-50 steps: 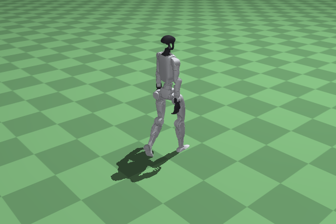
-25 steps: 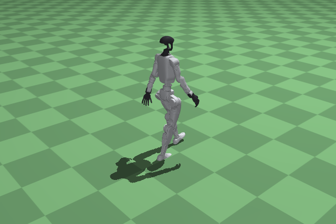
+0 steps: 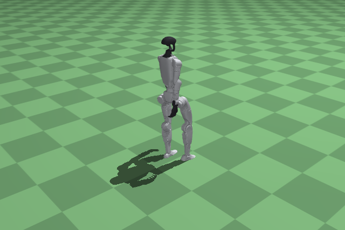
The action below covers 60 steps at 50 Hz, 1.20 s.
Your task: Walk run
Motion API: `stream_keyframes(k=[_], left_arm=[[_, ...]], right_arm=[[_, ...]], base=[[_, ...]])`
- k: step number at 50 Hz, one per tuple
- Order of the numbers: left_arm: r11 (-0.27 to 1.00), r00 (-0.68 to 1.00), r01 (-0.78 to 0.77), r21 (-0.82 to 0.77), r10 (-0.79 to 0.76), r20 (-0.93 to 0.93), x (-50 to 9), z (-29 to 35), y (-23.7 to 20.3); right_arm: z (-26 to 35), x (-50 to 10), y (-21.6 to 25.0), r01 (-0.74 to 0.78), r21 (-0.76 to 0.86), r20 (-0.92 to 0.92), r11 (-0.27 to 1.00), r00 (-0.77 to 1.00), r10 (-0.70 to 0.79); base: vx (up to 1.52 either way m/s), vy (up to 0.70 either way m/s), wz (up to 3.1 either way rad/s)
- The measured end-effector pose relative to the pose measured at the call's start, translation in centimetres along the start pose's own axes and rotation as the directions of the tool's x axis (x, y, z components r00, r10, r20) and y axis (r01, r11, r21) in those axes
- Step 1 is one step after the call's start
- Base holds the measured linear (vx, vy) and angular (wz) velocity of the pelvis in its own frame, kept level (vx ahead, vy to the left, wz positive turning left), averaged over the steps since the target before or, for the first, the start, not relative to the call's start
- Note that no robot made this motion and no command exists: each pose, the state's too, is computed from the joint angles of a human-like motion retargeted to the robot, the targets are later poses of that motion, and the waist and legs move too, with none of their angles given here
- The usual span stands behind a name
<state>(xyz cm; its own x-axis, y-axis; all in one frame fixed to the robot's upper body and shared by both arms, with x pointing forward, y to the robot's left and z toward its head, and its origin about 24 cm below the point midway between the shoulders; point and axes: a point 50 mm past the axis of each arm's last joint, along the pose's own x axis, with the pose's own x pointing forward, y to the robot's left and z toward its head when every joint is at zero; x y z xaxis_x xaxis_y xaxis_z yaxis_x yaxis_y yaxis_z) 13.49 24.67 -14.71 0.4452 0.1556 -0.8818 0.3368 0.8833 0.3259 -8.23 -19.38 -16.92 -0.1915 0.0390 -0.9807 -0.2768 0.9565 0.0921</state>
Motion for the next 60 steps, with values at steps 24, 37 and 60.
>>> stream_keyframes(k=[24,37,60], left_arm=[[0.966,0.893,0.257,-0.003,-0.239,-0.38,-4.7,-12.2,-8.2],[0.87,0.676,0.463,-0.167,-0.469,-0.569,-11.6,-19.1,-14.9],[0.937,0.784,0.308,-0.165,-0.348,-0.514,-7.9,-16.4,-10.6]], right_arm=[[2.7,-0.5,-3.0,0.075,0.089,0.051,0.993,0.996,-0.079],[16.9,-4.3,-7.7,0.352,0.021,0.429,0.936,0.842,-0.326],[8.1,-1.0,-4.1,0.182,-0.047,0.17,0.982,0.97,-0.172]], base=[[0.67,-0.33,0.1],[0.54,-0.25,-0.42],[0.72,-0.06,-0.27]])
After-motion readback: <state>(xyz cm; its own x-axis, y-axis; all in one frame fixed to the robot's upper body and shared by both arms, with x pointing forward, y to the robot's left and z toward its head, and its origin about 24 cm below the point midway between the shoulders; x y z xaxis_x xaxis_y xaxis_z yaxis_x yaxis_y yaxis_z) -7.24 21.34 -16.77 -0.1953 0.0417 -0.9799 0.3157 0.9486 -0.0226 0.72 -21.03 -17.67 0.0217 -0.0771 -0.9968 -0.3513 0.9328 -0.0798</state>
